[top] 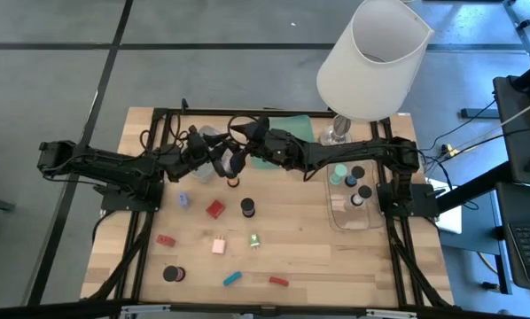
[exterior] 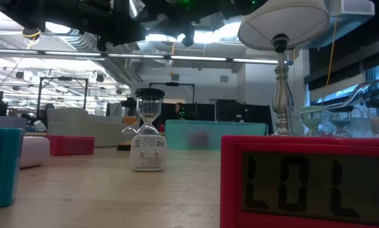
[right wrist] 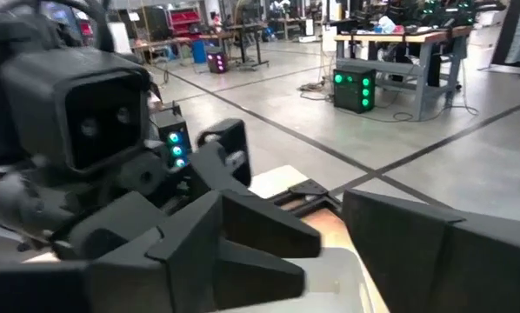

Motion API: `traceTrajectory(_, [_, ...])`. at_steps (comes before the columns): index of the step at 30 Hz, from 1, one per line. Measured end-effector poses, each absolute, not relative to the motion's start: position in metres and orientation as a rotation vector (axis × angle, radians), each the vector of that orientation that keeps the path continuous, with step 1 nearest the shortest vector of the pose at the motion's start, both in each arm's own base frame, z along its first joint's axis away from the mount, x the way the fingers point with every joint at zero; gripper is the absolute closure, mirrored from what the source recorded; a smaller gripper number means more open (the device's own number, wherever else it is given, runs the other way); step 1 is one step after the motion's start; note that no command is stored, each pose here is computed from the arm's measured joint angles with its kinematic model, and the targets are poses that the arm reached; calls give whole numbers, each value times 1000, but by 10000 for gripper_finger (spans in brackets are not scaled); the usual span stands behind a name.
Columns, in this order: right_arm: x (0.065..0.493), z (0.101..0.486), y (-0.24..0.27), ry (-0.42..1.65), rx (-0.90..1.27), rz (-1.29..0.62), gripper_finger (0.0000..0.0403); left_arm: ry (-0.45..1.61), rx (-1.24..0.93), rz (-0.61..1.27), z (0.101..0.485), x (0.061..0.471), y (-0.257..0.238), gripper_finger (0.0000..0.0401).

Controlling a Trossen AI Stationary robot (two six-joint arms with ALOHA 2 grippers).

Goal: Pick & Place Office items
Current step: Put the white digital clock into the gray bin

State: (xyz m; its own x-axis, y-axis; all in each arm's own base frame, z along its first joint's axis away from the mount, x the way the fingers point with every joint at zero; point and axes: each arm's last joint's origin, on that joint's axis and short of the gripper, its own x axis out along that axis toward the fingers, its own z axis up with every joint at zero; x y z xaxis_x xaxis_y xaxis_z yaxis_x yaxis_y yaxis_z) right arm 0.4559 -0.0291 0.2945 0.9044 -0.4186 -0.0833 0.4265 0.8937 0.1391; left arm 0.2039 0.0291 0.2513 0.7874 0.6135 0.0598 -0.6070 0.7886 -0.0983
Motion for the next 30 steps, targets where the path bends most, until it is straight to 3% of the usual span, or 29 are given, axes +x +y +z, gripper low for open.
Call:
traceTrajectory(8, [455, 292, -30, 97, 106, -448, 122, -77, -72, 658, 250, 204, 29, 393])
traceTrajectory(11, [452, 294, -30, 123, 86, -449, 120, -69, -70, 653, 249, 204, 28, 396])
traceTrajectory(19, [425, 315, -29, 286, 11, -449, 120, 16, -56, 635, 241, 205, 22, 363])
traceTrajectory(30, [358, 371, -7, 395, -16, -410, 120, 87, -40, 564, 235, 206, 20, 262])
